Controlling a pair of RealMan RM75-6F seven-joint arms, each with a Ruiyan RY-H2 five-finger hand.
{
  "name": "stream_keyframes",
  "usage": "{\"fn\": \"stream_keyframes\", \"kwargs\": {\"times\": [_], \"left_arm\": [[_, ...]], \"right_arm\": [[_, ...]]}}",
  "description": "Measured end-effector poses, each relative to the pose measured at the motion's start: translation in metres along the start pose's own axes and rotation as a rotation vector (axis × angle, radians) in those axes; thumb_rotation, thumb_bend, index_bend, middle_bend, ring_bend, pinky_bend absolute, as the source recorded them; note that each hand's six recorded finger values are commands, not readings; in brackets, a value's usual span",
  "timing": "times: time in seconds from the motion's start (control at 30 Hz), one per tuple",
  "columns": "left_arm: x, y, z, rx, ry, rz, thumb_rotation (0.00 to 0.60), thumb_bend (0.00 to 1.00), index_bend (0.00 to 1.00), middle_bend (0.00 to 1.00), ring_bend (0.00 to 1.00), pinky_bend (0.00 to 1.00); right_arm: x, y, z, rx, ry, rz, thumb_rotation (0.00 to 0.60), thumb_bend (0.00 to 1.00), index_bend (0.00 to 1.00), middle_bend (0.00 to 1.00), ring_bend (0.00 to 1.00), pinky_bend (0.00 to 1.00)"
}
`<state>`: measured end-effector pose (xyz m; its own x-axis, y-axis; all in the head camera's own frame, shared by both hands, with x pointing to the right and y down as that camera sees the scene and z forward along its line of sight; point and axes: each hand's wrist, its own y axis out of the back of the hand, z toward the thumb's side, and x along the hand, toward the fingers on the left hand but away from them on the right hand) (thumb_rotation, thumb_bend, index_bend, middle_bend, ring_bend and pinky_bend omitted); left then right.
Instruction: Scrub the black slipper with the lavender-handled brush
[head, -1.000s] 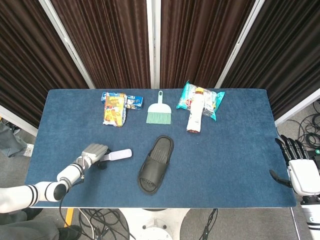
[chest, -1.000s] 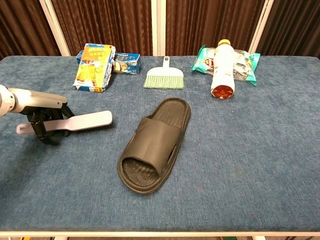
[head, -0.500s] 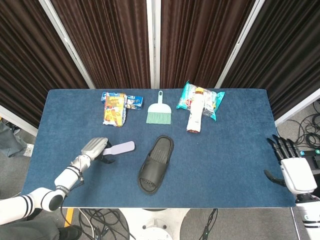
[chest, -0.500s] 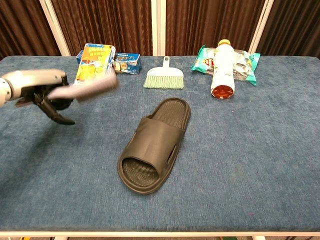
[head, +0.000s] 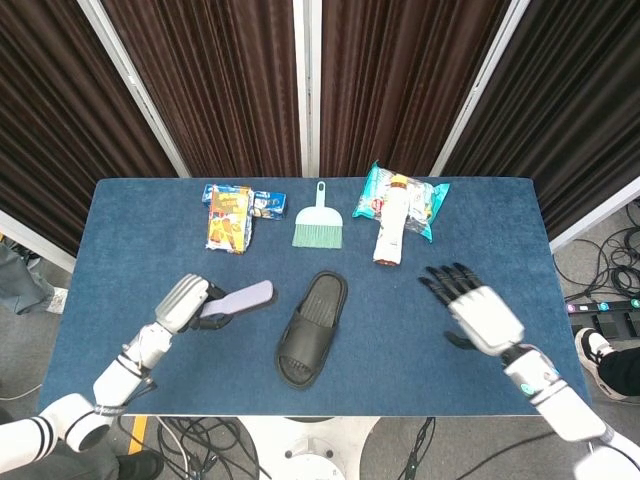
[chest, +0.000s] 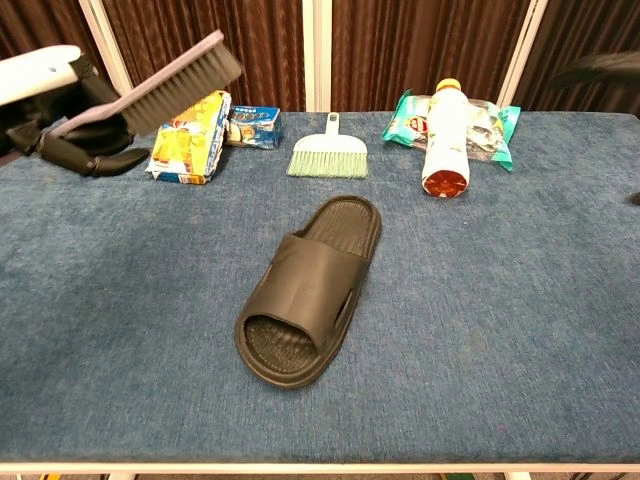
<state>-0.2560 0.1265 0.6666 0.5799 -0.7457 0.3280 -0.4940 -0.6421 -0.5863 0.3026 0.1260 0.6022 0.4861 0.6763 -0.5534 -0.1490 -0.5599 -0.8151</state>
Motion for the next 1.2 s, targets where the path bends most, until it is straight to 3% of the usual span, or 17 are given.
{"fn": "stream_keyframes", "kwargs": {"times": [0.23,0.4,0.63,0.9,1.07,1.2], "left_arm": [[-0.021,-0.020,-0.003,0.162,-0.037,-0.041,0.600,0.46,1.00,1.00,1.00,1.00],[-0.031,-0.045,-0.004,0.244,-0.064,-0.079,0.600,0.46,1.00,1.00,1.00,1.00],[-0.022,-0.063,0.005,0.278,-0.119,-0.079,0.600,0.46,1.00,1.00,1.00,1.00],[0.009,-0.077,0.013,0.295,-0.149,-0.080,0.600,0.46,1.00,1.00,1.00,1.00],[0.027,-0.086,0.009,0.341,-0.145,-0.088,0.600,0.47,1.00,1.00,1.00,1.00],[0.038,-0.094,-0.002,0.383,-0.125,-0.097,0.600,0.48,1.00,1.00,1.00,1.00]], "right_arm": [[-0.083,-0.014,0.065,0.113,0.204,0.159,0.600,0.06,0.00,0.00,0.00,0.00],[-0.137,-0.026,0.100,0.199,0.279,0.214,0.600,0.04,0.00,0.00,0.00,0.00],[-0.192,-0.047,0.125,0.287,0.283,0.271,0.600,0.04,0.00,0.00,0.00,0.00],[-0.215,-0.068,0.136,0.356,0.269,0.328,0.600,0.05,0.01,0.02,0.00,0.00],[-0.219,-0.069,0.139,0.369,0.252,0.306,0.600,0.12,0.26,0.23,0.03,0.02],[-0.219,-0.070,0.139,0.376,0.245,0.302,0.600,0.13,0.33,0.29,0.07,0.07]]}}
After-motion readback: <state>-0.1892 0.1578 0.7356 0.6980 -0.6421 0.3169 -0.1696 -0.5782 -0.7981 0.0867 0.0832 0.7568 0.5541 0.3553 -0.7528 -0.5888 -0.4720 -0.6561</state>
